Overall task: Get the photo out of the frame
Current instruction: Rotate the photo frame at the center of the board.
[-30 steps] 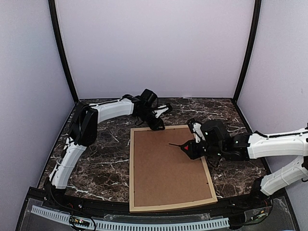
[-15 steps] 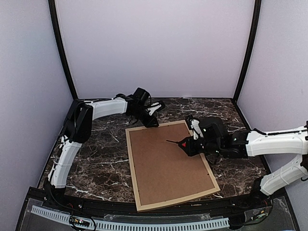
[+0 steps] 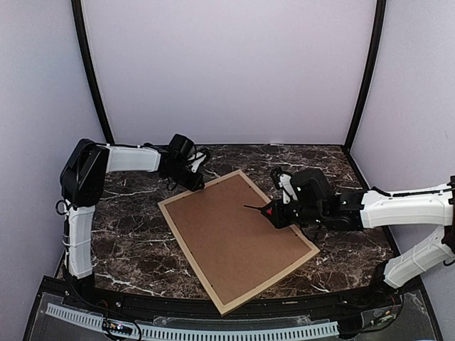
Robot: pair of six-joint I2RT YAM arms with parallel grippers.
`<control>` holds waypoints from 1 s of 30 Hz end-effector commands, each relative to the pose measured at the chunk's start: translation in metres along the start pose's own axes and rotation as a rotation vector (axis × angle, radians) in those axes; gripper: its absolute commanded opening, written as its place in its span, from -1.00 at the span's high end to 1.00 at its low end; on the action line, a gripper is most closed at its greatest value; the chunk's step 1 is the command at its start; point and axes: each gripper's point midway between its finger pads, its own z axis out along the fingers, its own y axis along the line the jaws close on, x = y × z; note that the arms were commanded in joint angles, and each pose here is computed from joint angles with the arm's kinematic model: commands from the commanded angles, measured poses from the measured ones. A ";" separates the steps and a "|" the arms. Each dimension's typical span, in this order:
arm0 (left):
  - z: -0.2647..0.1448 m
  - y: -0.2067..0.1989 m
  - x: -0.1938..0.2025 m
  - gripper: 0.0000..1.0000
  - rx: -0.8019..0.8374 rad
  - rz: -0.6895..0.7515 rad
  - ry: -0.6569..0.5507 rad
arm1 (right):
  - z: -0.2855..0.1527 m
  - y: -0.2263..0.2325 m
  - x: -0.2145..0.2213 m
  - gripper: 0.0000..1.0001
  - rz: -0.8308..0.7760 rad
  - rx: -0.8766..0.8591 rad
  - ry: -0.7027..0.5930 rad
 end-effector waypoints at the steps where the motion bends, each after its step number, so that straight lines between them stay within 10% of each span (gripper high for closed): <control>1: -0.006 0.025 0.099 0.75 -0.144 -0.234 0.246 | 0.001 0.006 -0.021 1.00 -0.003 -0.009 -0.053; 16: -0.044 -0.021 0.209 0.71 -0.083 -0.619 0.266 | 0.016 0.006 -0.010 1.00 0.022 -0.008 -0.011; 30: -0.067 -0.074 0.242 0.32 -0.079 -0.555 0.309 | 0.019 0.003 -0.009 1.00 0.024 0.006 -0.014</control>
